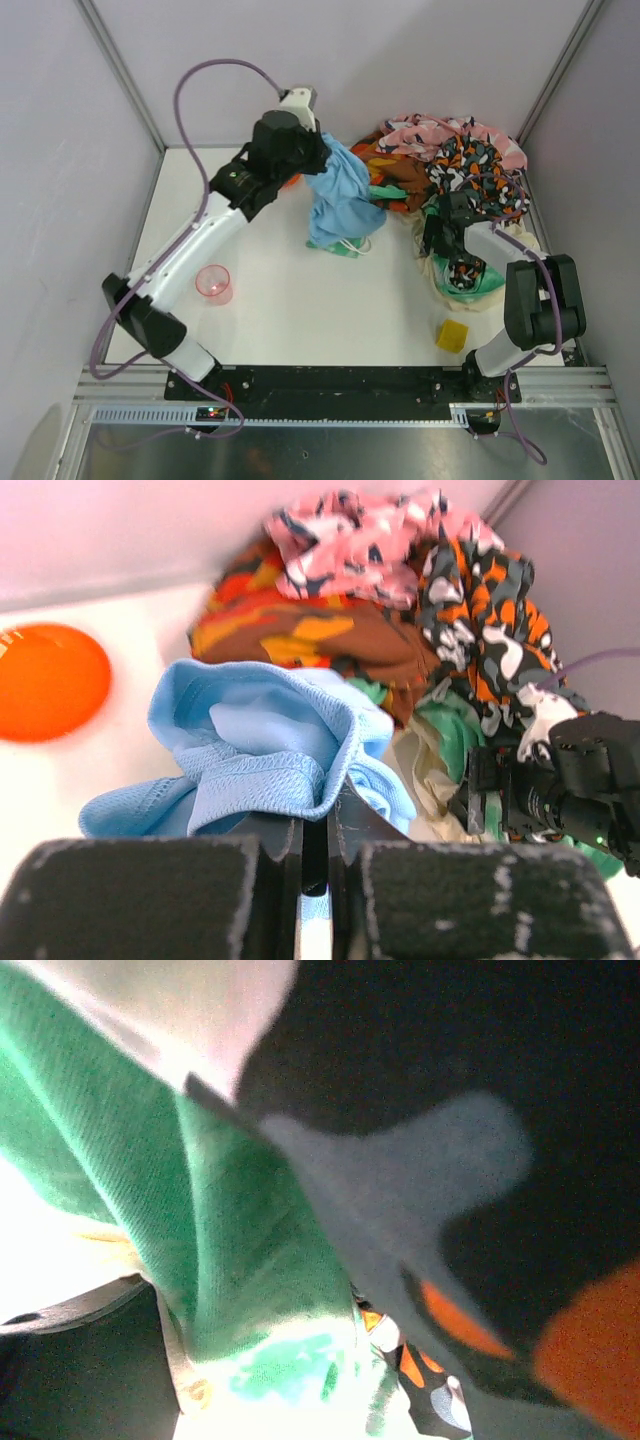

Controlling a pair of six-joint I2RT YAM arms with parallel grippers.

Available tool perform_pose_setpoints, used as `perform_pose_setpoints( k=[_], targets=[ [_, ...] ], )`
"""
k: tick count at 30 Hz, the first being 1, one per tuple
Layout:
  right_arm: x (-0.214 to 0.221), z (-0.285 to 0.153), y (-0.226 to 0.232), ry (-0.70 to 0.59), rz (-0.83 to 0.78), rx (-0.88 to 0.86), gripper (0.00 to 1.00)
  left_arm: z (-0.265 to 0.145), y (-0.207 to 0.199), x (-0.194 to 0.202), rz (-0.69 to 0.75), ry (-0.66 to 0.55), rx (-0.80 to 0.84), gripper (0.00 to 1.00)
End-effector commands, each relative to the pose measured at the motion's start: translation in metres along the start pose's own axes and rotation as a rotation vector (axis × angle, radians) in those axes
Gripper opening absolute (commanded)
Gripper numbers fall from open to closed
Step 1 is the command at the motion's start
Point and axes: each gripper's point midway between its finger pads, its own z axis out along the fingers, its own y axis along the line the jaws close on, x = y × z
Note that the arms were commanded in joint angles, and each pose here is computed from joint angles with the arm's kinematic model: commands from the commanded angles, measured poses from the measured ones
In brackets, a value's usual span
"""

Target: Pick out a specific cloth from the pile

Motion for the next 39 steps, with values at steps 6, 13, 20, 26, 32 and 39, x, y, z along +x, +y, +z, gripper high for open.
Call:
perform_pose_setpoints(
  k=[6,13,20,26,32,39],
  targets=[
    [-0.020,0.011,-0.017,-0.050,0.112,0.006,0.94,-0.140,0.009,-0.161,0.059,-0.493,-0.086,0.01],
    [-0.027,0.007,-0.008,-0.077,0.091,-0.036,0.94,-0.205,0.010,-0.199,0.060,-0.632,-0.083,0.01],
    [-0.030,-0.003,0.009,-0.103,0.046,-0.094,0.94,-0.240,0.002,-0.198,0.038,-0.663,0.004,0.01],
    [-0.036,-0.022,0.028,-0.145,-0.002,-0.174,0.94,-0.254,-0.032,-0.177,0.043,-0.596,0.226,0.01],
    [-0.043,-0.037,0.030,-0.185,-0.011,-0.196,0.95,-0.287,-0.072,-0.161,0.048,-0.544,0.488,0.01],
    [-0.042,-0.041,0.030,-0.184,-0.002,-0.202,0.95,-0.348,-0.097,-0.188,0.056,-0.613,0.648,0.01]
  ],
)
